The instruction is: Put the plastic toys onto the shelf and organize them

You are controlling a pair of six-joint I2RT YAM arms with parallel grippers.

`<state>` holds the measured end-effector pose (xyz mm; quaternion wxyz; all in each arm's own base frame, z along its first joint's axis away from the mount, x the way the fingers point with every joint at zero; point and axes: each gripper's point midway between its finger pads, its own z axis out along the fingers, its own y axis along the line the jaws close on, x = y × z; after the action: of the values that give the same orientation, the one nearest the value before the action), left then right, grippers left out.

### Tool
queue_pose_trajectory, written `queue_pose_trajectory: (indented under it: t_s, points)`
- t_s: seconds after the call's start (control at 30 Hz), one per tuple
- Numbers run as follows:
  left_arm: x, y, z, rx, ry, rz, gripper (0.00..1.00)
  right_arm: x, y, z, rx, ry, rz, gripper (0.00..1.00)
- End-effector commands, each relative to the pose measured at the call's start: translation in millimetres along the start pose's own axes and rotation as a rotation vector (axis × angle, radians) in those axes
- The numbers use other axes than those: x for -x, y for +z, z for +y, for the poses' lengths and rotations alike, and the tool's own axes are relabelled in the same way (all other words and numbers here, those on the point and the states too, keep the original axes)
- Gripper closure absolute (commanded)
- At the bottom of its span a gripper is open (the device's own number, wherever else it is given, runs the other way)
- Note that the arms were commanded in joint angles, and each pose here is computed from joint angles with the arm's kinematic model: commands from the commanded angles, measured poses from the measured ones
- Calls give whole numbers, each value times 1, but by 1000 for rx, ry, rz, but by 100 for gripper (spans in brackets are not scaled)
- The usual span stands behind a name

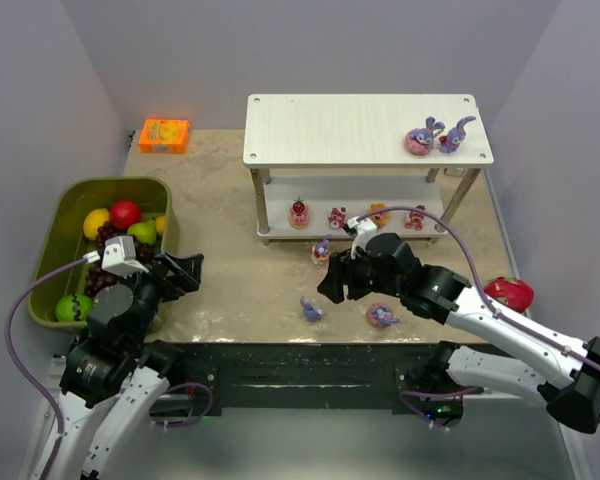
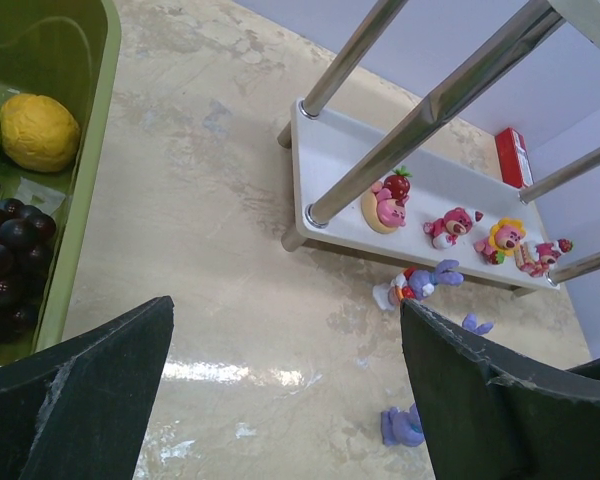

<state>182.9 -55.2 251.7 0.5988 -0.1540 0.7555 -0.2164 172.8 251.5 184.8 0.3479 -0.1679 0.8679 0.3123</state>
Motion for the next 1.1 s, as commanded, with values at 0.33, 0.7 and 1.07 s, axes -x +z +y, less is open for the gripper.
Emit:
queue_pose_trajectory:
  t_s: [0.33,0.7,1.07]
  points:
    - [11,0,-4,4,-24,-32,0,-47,28,-23,-193,85,32,79]
    - [12,-2,-4,-1,-28,-37,0,-74,75,-50,-298,154,20,100]
    - [12,-3,-4,-4,-29,-41,0,-111,100,-52,-246,185,103,100]
